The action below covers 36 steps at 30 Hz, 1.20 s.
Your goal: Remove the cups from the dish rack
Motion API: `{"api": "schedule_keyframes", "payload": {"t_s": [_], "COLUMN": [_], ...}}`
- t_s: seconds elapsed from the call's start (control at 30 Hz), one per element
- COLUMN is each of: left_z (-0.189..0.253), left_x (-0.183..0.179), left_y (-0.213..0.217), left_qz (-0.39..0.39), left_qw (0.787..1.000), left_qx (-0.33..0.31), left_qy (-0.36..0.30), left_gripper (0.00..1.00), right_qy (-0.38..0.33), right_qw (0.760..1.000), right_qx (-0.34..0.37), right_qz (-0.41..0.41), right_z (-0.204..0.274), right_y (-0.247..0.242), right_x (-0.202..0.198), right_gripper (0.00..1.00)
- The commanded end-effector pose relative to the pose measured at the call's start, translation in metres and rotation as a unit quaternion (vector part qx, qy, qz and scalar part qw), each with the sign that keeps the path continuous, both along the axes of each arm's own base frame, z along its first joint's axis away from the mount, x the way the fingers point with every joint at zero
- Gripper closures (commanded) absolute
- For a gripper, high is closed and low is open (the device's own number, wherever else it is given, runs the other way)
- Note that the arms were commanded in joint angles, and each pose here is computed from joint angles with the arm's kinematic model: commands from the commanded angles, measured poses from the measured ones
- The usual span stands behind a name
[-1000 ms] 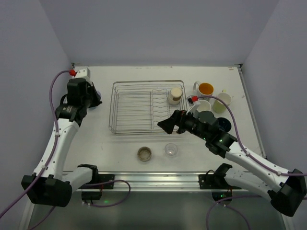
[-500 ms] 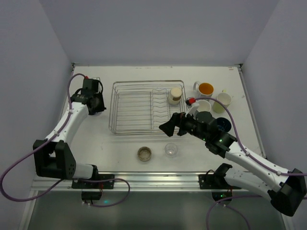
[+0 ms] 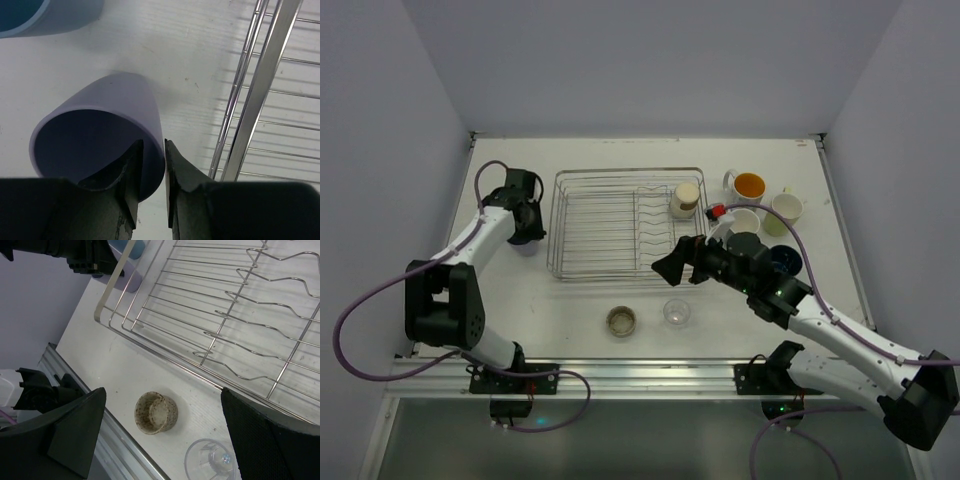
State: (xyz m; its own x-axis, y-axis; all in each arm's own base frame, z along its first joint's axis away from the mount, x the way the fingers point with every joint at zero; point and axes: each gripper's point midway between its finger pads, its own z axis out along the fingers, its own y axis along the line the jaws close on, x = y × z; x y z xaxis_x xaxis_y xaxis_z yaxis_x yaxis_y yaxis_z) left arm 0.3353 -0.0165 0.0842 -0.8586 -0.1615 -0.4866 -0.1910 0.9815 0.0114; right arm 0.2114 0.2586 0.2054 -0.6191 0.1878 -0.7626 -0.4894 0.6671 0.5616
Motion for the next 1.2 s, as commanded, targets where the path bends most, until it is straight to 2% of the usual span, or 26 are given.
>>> {"api": "schedule_keyframes", "payload": {"t_s": [0.0,0.23,0.33,0.37,0.4,0.43,0.47,0.57,0.63,0.7,0.73,0.8,0.83,0.9,0.93,1.07,1.17], "left_z": [0.003,0.041,0.075,0.083,0.093,0.100,0.116,0.142,0.152,0.165,0.154,0.173,0.173,0.172,0.165,0.175,0.170], "left_x": [0.014,0.023,0.023,0.023,0.023,0.023,0.019,0.011,0.007,-0.004,-0.014,-0.029,-0.041,-0.060,-0.071,-0.104,-0.117], "left_y": [0.006,0.000,-0.006,-0.008,-0.010,-0.014,-0.021,-0.039,-0.054,-0.076,-0.091,-0.113,-0.129,-0.141,-0.149,-0.154,-0.153], "left_qz": [0.001,0.000,-0.006,-0.007,-0.011,-0.016,-0.026,-0.050,-0.072,-0.108,-0.139,-0.183,-0.223,-0.259,-0.283,-0.333,-0.350], "left_qw": [1.000,0.997,0.991,0.990,0.987,0.985,0.980,0.969,0.961,0.944,0.939,0.909,0.893,0.873,0.865,0.830,0.819], "left_qx": [0.016,-0.001,-0.011,-0.014,-0.017,-0.018,-0.021,-0.028,-0.048,-0.084,-0.113,-0.165,-0.202,-0.231,-0.251,-0.269,-0.267], "left_qy": [-0.021,-0.081,-0.130,-0.142,-0.159,-0.171,-0.196,-0.239,-0.262,-0.300,-0.293,-0.335,-0.334,-0.341,-0.331,-0.357,-0.369], "left_gripper": [0.72,0.62,0.48,0.44,0.38,0.26,0.22,0.11,0.10,0.09,0.09,0.09,0.09,0.08,0.07,0.04,0.02], "right_qy": [-0.018,-0.025,-0.031,-0.031,-0.028,-0.035,-0.033,-0.026,-0.024,-0.015,-0.014,-0.012,-0.001,0.000,0.009,0.022,0.032], "right_qw": [1.000,0.999,0.995,0.993,0.989,0.986,0.983,0.973,0.964,0.958,0.955,0.949,0.944,0.936,0.933,0.918,0.910], "right_qx": [0.002,-0.018,-0.052,-0.060,-0.080,-0.087,-0.100,-0.140,-0.164,-0.179,-0.185,-0.194,-0.211,-0.217,-0.229,-0.246,-0.252], "right_qz": [-0.012,-0.040,-0.085,-0.096,-0.122,-0.136,-0.147,-0.183,-0.209,-0.225,-0.230,-0.250,-0.255,-0.275,-0.278,-0.310,-0.328], "right_z": [0.015,0.022,0.022,0.021,0.016,0.023,0.021,0.015,0.012,0.007,0.006,0.009,-0.004,-0.001,-0.012,-0.024,-0.033], "right_y": [0.000,-0.004,-0.014,-0.017,-0.026,-0.030,-0.033,-0.045,-0.053,-0.057,-0.058,-0.063,-0.062,-0.066,-0.064,-0.068,-0.070], "right_x": [0.008,0.022,0.042,0.047,0.056,0.063,0.069,0.091,0.108,0.127,0.134,0.151,0.160,0.176,0.183,0.209,0.225], "right_gripper": [0.01,0.01,0.11,0.11,0.14,0.15,0.16,0.20,0.24,0.26,0.28,0.32,0.34,0.36,0.35,0.23,0.19]}}
